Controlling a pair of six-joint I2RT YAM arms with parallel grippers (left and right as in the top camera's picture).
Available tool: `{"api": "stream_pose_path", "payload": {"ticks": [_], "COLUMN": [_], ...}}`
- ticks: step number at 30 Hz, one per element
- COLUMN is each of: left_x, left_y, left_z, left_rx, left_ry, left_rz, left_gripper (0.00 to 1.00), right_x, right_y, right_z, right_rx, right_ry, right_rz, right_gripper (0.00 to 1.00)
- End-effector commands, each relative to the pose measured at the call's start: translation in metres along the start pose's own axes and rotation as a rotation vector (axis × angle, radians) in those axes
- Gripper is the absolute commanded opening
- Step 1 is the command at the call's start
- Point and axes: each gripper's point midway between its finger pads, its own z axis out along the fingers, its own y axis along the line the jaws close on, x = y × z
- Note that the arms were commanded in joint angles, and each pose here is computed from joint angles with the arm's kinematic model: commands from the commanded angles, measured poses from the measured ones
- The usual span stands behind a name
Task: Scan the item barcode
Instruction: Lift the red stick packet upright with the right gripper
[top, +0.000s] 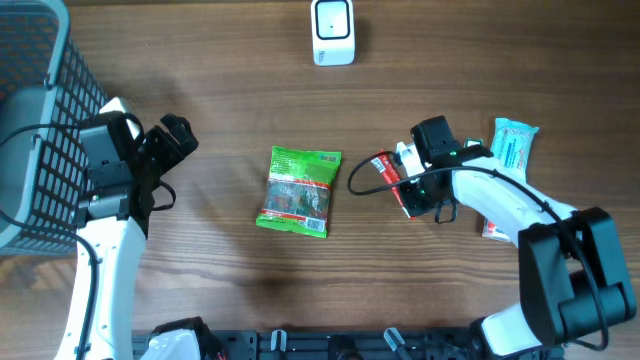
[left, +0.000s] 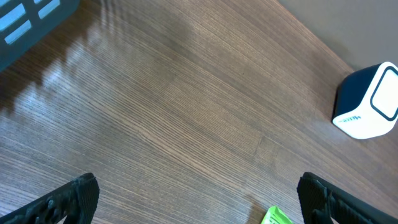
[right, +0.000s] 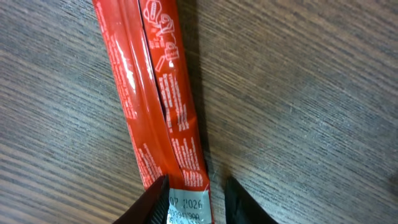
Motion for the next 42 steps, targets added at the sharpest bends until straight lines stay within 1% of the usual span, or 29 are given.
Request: {"api": "stream_pose_path", "payload": {"ticks": [1, 4, 5, 7, 10, 13, 14, 15, 16, 22, 26, 29, 36, 42], "left_x": [-0.004, -0.005, -0.004, -0.004, -0.004, -0.004, -0.004, -0.004, -0.004, -0.004, -0.005, -0.004, -0.004, -0.004], "left_y": [0.0, 0.0, 0.0, 0.0, 0.0, 0.0, 0.0, 0.0, 0.0, 0.0, 0.0, 0.0, 0.0, 0.0], "left_z": [-0.001, -0.001, -0.001, -0.001, -0.001, -0.001, -0.001, -0.001, -0.001, -0.001, -0.001, -0.001, -0.001, -0.001], "left_rx": [-0.004, -0.004, -0.004, -0.004, -0.004, -0.004, -0.004, -0.004, -0.004, -0.004, -0.004, -0.004, -0.004, -0.004], "left_ry": [-0.012, -0.012, -0.012, -0.012, -0.012, -0.012, -0.012, -0.012, -0.012, -0.012, -0.012, -0.012, -0.012, -0.012], "left_rz": [0.014, 0.013, 0.014, 0.014, 0.013, 0.014, 0.014, 0.014, 0.014, 0.014, 0.014, 0.014, 0.014, 0.014], "left_gripper": [1.0, 1.0, 1.0, 1.0, 1.0, 1.0, 1.0, 1.0, 1.0, 1.0, 1.0, 1.0, 1.0, 1.0], "right_x": [0.015, 0.012, 0.009, 0.006, 0.001, -0.008, -0.009, -0.008, -0.005, 0.003, -0.007, -0.014, 0.003, 0.009], "right_y": [0.002, 0.002, 0.001, 0.001, 0.0, -0.001, -0.001, 0.0, 0.0, 0.001, 0.003, 0.016, 0.016, 0.011], "right_z": [0.012, 0.01, 0.009, 0.008, 0.006, 0.001, 0.001, 0.001, 0.001, 0.001, -0.006, -0.015, -0.016, -0.01], "right_rx": [-0.012, -0.011, -0.01, -0.009, -0.001, 0.002, -0.002, -0.005, -0.006, -0.011, -0.025, -0.097, -0.095, -0.061], "right_ry": [0.027, 0.018, 0.012, 0.004, -0.007, -0.029, -0.031, -0.028, -0.016, 0.015, 0.0, -0.007, 0.066, 0.074], "right_rz": [-0.003, -0.004, -0.005, -0.005, -0.006, -0.007, -0.007, -0.006, -0.006, 0.0, 0.022, 0.021, 0.058, 0.057], "right_gripper": [0.29, 0.24, 0.21, 0.05, 0.04, 0.08, 0.16, 0.3, 0.36, 0.36, 0.36, 0.37, 0.38, 0.38]}}
